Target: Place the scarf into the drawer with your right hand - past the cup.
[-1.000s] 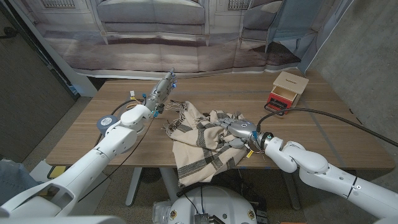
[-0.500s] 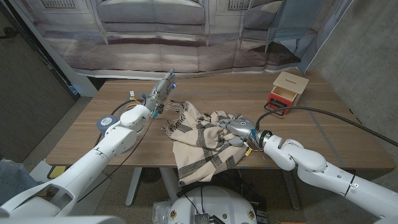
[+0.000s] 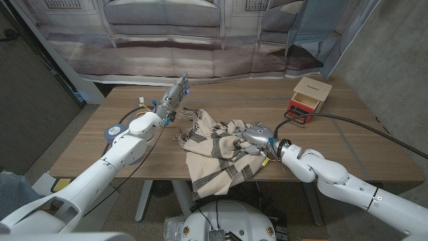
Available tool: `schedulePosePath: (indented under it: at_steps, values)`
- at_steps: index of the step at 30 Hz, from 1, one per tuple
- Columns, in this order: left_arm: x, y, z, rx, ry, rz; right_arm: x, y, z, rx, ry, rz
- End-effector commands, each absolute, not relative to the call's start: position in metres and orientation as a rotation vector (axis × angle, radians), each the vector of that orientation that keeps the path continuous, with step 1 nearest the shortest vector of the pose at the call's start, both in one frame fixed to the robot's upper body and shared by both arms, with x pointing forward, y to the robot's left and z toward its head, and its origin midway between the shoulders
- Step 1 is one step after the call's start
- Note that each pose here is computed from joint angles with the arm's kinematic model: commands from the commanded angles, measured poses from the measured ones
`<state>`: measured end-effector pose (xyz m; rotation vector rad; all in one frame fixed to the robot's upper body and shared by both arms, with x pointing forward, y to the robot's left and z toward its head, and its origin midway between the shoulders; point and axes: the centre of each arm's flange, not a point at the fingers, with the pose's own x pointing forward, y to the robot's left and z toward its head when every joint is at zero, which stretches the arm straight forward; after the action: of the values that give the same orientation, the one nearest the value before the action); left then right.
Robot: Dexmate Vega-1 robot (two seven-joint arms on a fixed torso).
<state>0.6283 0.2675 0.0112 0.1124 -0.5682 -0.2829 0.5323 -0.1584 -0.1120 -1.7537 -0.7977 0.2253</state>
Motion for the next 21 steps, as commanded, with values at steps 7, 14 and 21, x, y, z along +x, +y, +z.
schedulePosePath:
  at_steps: [7, 14, 21]
  values:
    - [0.626, 0.273, 0.018, 0.109, -0.583, -0.278, 0.537, -0.152, -0.100, -1.703, -0.844, 0.189]
    - [0.626, 0.273, 0.019, 0.111, -0.586, -0.278, 0.536, -0.151, -0.094, -1.686, -0.857, 0.182]
    - [0.627, 0.272, 0.018, 0.113, -0.580, -0.283, 0.533, -0.155, -0.088, -1.649, -0.847, 0.168]
